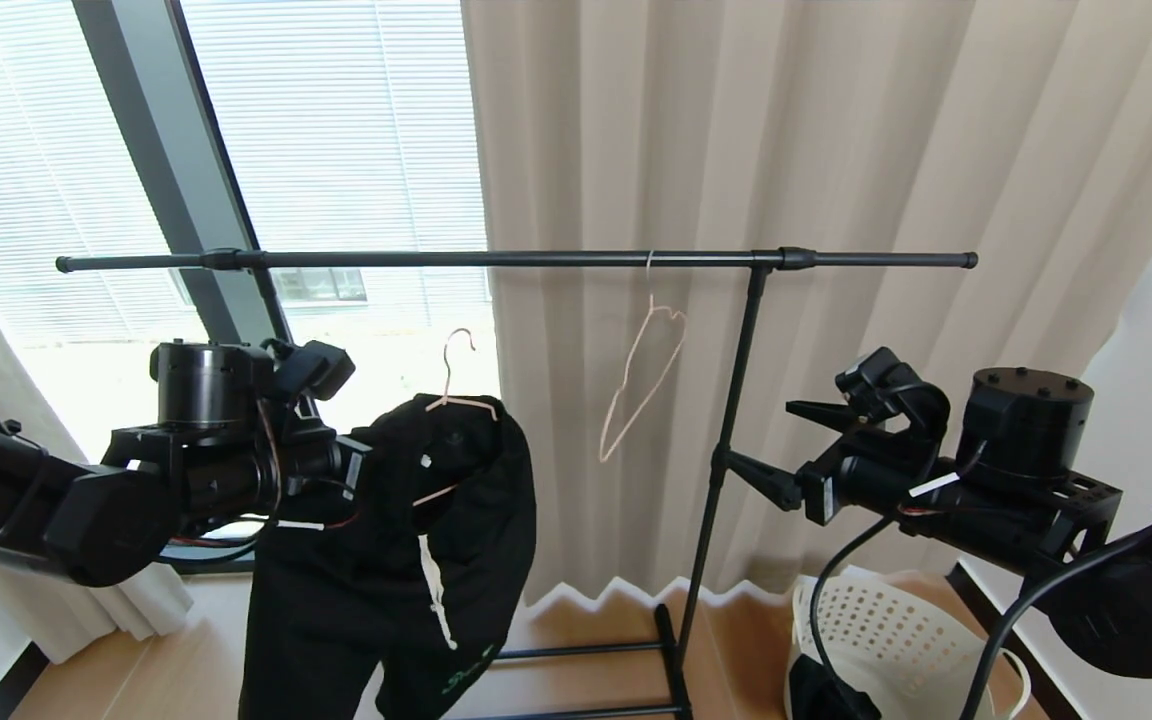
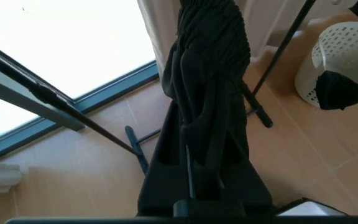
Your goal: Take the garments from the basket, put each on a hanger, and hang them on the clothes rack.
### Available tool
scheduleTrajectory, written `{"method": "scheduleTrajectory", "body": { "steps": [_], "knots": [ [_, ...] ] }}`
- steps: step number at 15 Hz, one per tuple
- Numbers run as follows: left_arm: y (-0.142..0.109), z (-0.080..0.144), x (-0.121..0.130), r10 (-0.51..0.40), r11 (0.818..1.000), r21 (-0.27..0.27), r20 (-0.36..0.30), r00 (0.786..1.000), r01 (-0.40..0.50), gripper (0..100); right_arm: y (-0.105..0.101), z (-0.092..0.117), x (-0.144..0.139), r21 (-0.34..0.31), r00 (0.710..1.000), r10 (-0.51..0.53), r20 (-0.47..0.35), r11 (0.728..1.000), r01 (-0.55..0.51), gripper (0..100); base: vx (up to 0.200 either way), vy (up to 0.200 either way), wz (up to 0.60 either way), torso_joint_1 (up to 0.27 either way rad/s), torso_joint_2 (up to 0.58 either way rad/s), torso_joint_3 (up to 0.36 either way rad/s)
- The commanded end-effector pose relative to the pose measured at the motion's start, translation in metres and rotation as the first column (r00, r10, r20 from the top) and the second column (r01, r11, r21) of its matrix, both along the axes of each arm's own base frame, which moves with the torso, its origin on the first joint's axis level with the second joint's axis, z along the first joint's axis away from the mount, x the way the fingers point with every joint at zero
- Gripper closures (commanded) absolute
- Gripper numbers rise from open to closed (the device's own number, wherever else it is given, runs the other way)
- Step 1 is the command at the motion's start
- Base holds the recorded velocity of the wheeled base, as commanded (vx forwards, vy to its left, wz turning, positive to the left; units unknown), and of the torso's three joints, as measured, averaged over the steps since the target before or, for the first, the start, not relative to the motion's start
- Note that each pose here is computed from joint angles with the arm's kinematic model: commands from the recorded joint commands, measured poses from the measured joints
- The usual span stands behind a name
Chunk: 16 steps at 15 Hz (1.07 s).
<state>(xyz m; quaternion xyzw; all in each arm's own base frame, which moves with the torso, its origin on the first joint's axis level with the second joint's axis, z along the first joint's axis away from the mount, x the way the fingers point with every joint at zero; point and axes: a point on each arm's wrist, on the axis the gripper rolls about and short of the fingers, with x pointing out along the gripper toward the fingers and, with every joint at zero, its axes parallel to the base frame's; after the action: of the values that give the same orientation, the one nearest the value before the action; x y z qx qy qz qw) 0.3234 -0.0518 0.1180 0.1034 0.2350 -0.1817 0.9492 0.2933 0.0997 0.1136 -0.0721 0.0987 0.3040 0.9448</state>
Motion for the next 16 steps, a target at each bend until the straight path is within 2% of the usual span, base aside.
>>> {"method": "scheduleTrajectory", "body": {
  "steps": [1,4,9,13,16],
  "knots": [
    [-0.001,0.000,0.009,0.010,1.000,-0.015,0.005,1.000,-0.009,100,0.001,-0.002,0.001,-0.002,1.000,0.001,-0.005,1.000,-0.001,0,0.000,0.000,0.00,0.000,0.00,0.000],
    [-0.021,0.018,0.019,0.010,0.992,-0.124,0.045,0.999,-0.005,100,0.001,-0.003,0.001,-0.003,1.000,0.001,-0.008,1.000,-0.001,0,0.000,0.000,0.00,0.000,0.00,0.000],
    [-0.029,0.037,0.046,0.010,0.988,-0.153,0.131,0.991,0.011,100,0.001,-0.002,0.001,-0.001,1.000,0.001,-0.003,1.000,-0.001,0,0.000,0.000,0.00,0.000,0.00,0.000],
    [-0.039,0.045,0.065,0.019,0.980,-0.196,0.166,0.986,0.014,100,0.000,-0.001,0.001,0.000,1.000,0.000,0.000,1.000,0.000,0,0.000,0.000,0.00,0.000,0.00,0.000],
    [-0.042,0.043,0.080,0.021,0.979,-0.203,0.182,0.983,0.017,100,-0.001,-0.001,0.001,0.000,1.000,-0.003,0.001,1.000,0.003,0,0.000,0.000,0.00,0.000,0.00,0.000]
  ]
}}
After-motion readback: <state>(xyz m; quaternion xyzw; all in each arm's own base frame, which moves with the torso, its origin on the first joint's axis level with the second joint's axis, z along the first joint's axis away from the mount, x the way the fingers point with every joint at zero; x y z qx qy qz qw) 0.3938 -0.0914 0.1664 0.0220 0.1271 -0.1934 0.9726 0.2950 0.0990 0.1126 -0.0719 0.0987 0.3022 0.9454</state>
